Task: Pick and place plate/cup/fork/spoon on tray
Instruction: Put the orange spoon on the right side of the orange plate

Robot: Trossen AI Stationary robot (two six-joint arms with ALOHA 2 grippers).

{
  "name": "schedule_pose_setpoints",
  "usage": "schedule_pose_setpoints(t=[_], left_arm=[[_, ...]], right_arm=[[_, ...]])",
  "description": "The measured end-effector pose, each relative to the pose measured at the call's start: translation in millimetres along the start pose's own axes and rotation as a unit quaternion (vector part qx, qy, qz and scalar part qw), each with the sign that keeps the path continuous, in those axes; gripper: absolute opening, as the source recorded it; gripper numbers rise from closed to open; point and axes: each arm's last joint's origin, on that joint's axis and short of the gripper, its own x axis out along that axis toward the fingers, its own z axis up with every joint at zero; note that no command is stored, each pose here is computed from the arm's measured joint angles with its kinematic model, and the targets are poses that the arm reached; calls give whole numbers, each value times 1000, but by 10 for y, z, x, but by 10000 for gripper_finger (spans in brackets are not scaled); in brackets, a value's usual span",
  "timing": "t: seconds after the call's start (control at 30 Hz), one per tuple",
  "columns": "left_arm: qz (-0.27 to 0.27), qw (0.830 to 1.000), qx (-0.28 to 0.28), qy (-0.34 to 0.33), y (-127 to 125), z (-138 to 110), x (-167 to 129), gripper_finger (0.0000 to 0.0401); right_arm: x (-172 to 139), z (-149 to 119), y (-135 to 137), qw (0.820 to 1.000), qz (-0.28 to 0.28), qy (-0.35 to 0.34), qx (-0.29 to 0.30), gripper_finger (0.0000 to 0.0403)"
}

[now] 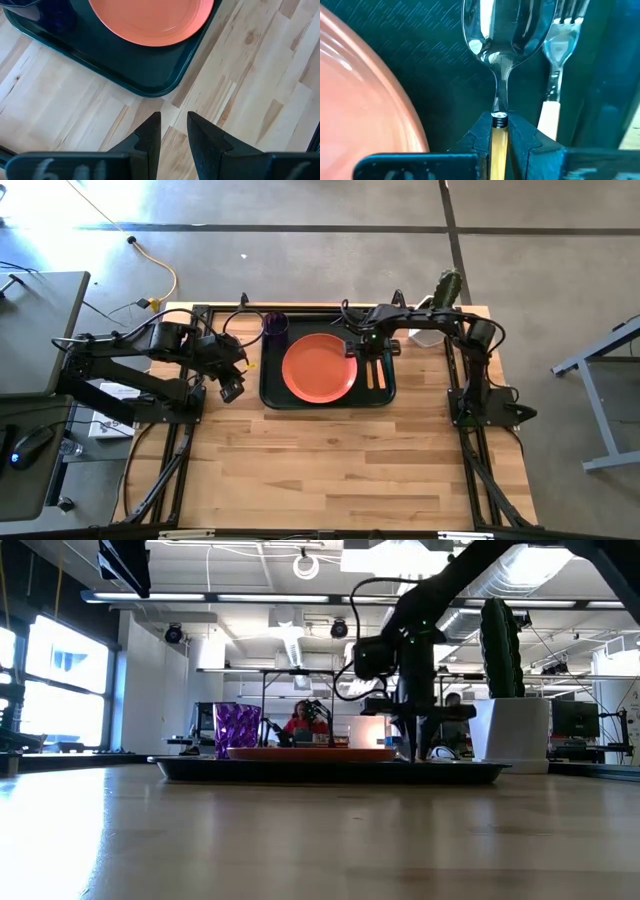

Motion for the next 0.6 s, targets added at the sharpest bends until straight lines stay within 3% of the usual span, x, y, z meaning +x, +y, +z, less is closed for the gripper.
schedule_pose_setpoints(t=[0.6], left_arm=[[0, 1000, 1, 0, 1, 0, -1, 85]], right_arm=[[26, 118, -66, 1000, 4, 8, 7, 20]])
